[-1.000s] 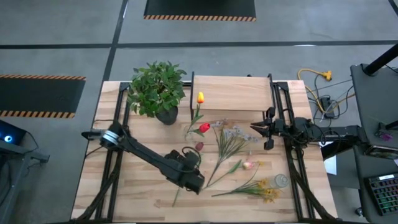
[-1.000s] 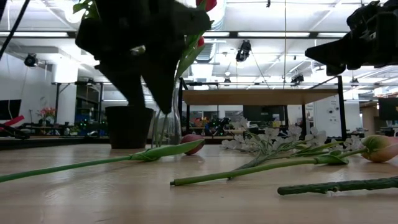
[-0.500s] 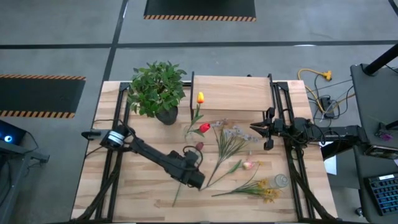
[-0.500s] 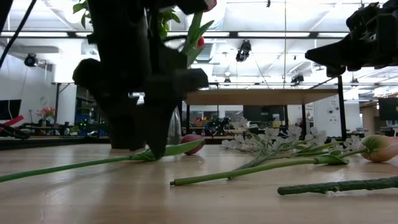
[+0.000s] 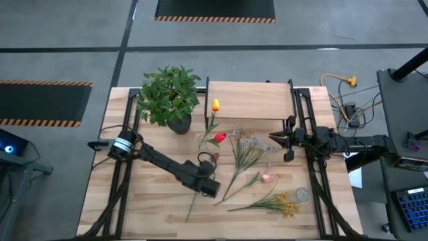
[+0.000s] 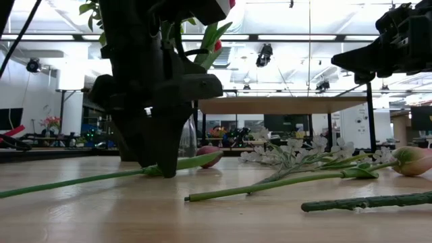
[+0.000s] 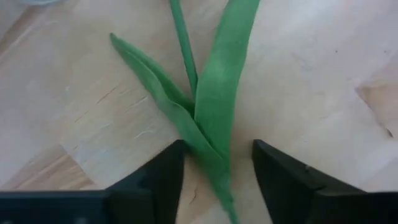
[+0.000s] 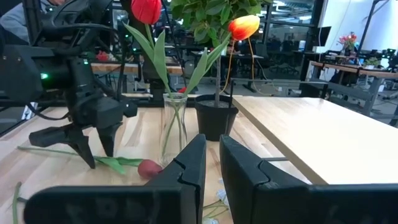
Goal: Pick and place flowers into a vace then onto a shelf
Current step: Put the dark red flower into the top transparent vase
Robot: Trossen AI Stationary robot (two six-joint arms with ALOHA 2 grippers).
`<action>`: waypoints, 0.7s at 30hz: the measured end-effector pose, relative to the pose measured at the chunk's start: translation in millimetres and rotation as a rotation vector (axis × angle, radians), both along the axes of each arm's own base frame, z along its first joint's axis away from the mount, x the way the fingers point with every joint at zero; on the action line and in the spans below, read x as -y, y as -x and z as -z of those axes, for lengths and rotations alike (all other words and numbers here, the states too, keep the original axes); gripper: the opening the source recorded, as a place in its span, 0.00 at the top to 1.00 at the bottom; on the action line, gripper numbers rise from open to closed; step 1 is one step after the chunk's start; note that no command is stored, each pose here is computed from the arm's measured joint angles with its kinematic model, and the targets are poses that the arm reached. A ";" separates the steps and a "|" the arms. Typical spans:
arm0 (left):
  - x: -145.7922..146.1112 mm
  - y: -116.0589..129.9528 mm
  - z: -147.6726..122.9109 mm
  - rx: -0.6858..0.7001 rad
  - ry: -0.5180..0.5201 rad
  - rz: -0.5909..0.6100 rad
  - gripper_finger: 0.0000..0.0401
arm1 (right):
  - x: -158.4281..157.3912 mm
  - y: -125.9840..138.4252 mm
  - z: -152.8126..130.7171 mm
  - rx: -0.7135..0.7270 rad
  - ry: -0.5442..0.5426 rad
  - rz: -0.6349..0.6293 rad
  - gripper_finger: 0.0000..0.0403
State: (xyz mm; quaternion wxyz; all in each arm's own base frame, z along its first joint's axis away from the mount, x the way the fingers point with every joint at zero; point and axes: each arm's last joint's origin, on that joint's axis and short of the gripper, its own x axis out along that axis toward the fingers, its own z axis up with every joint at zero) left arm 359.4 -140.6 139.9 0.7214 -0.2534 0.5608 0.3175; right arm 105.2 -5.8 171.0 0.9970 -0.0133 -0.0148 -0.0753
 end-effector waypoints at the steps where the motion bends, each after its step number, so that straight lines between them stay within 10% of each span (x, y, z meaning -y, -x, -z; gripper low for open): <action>1: 0.5 -0.5 -0.8 -0.006 0.005 0.024 0.65 | 0.0 0.0 0.0 0.000 0.000 0.000 0.90; 10: 3.1 -3.1 -8.7 -0.025 0.009 0.236 0.97 | 0.0 0.0 0.4 -0.004 -0.001 0.000 0.91; 21: 3.1 8.4 -62.7 0.080 -0.023 0.606 1.00 | 0.0 -0.1 1.6 -0.016 -0.001 0.000 0.90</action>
